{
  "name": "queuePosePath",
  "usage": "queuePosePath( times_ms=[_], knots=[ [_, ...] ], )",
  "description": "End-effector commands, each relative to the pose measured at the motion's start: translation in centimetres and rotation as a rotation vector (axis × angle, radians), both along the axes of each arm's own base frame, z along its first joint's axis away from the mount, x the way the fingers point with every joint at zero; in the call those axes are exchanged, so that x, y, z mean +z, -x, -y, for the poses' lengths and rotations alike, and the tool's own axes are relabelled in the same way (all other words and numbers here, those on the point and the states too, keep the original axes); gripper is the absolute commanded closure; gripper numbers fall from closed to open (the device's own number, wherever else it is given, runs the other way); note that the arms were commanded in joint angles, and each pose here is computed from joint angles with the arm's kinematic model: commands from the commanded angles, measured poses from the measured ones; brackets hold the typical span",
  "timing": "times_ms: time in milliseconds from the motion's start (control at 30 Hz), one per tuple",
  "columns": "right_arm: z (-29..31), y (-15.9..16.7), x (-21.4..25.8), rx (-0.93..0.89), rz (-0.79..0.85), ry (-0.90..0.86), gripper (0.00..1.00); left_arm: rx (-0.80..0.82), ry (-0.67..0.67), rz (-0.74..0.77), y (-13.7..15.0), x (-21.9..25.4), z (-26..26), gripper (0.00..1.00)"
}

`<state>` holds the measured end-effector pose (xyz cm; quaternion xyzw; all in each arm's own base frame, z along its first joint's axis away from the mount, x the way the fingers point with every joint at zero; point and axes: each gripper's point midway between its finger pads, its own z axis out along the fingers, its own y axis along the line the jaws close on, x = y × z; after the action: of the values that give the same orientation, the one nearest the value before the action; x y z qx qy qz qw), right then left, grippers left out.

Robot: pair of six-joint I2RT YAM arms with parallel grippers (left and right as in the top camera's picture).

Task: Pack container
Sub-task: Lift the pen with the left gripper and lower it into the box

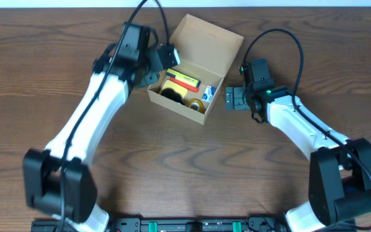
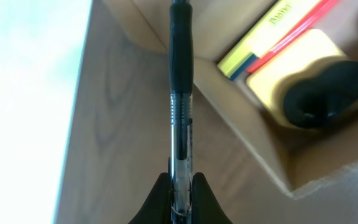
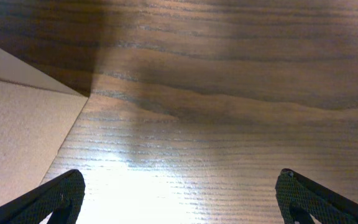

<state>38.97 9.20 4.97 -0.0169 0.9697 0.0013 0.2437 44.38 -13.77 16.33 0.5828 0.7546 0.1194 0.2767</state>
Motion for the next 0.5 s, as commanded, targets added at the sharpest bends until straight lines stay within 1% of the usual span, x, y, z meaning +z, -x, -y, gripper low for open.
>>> queuePosePath(
  times_ms=[0, 133, 267, 333, 400, 467],
  knots=[
    [0.4, 0.0, -0.4, -0.019, -0.009, -0.003, 0.01, -0.158, -0.110, 0.047, -2.6, 0.9, 1.5, 0.94],
    [0.4, 0.0, -0.4, -0.019, -0.009, -0.003, 0.01, -0.277, -0.189, 0.069, -4.1, 0.4, 3.1, 0.94],
    [0.4, 0.0, -0.4, -0.019, -0.010, -0.003, 0.01, -0.437, -0.270, 0.053, -3.8, -1.4, 4.6, 0.94],
    [0.4, 0.0, -0.4, -0.019, -0.009, -0.003, 0.01, -0.473, -0.260, 0.030, -3.1, -1.8, 5.1, 0.92],
    [0.4, 0.0, -0.4, -0.019, -0.009, -0.003, 0.01, -0.508, -0.219, 0.008, -2.4, -2.1, 5.8, 0.89],
    [0.4, 0.0, -0.4, -0.019, -0.009, -0.003, 0.01, -0.549, -0.178, -0.007, -1.7, -2.2, 6.6, 0.89]
  ],
)
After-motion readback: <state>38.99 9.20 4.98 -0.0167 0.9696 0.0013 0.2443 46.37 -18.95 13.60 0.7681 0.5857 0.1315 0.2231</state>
